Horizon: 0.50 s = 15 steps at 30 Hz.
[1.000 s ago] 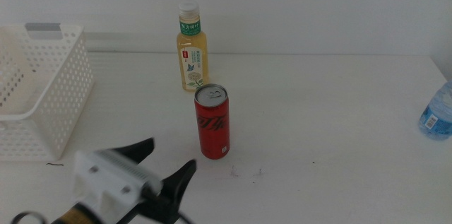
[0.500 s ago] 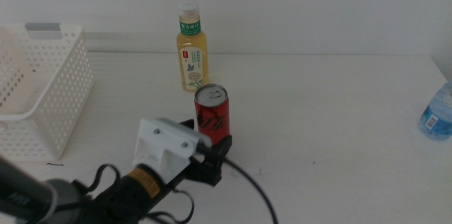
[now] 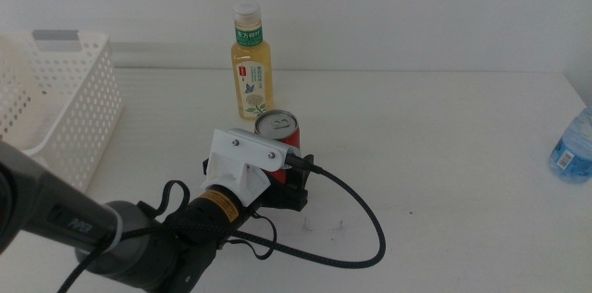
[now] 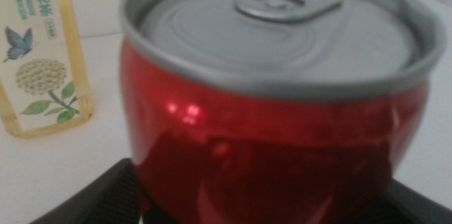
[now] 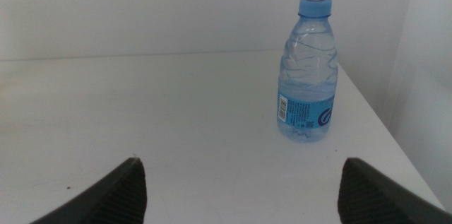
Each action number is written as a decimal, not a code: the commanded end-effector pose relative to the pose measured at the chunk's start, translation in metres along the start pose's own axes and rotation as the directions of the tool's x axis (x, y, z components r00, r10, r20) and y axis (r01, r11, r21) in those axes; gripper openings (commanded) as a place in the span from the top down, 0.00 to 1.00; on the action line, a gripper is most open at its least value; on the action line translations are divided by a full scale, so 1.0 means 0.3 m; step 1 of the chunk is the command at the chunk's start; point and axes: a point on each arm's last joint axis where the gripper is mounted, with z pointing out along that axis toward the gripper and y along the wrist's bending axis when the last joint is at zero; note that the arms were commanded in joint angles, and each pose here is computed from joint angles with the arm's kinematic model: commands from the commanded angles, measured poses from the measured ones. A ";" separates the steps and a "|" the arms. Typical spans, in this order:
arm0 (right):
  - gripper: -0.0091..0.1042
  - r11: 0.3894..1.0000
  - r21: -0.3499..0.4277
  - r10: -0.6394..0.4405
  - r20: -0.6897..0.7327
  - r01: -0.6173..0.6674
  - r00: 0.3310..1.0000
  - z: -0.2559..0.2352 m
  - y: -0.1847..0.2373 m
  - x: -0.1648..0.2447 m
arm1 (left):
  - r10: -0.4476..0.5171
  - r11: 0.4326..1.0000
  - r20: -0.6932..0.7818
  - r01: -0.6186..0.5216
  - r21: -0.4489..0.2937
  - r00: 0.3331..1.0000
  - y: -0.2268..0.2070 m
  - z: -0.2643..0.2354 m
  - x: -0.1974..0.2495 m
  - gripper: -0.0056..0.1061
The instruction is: Use arms to grab the bottles and put them into the dustbin to the left of the table.
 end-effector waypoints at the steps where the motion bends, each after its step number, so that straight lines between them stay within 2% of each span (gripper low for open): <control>1: 0.16 1.000 0.007 -0.011 0.008 0.011 1.000 0.000 -0.002 0.001 | -0.001 1.000 0.001 0.001 -0.006 1.000 0.000 0.010 -0.001 0.11; 10: 0.16 1.000 0.007 -0.011 0.008 0.011 1.000 0.000 -0.002 0.001 | 0.010 0.999 -0.011 -0.011 -0.032 1.000 0.008 0.011 0.004 0.12; 12: 0.16 1.000 0.007 -0.011 0.008 0.011 1.000 0.000 -0.002 0.001 | 0.036 0.999 -0.020 -0.037 -0.031 0.999 0.008 0.011 0.006 0.17; 15: 0.16 1.000 0.007 -0.011 0.008 0.011 1.000 0.000 -0.002 0.001 | 0.064 0.998 -0.032 -0.065 -0.023 0.997 0.005 0.011 0.010 0.33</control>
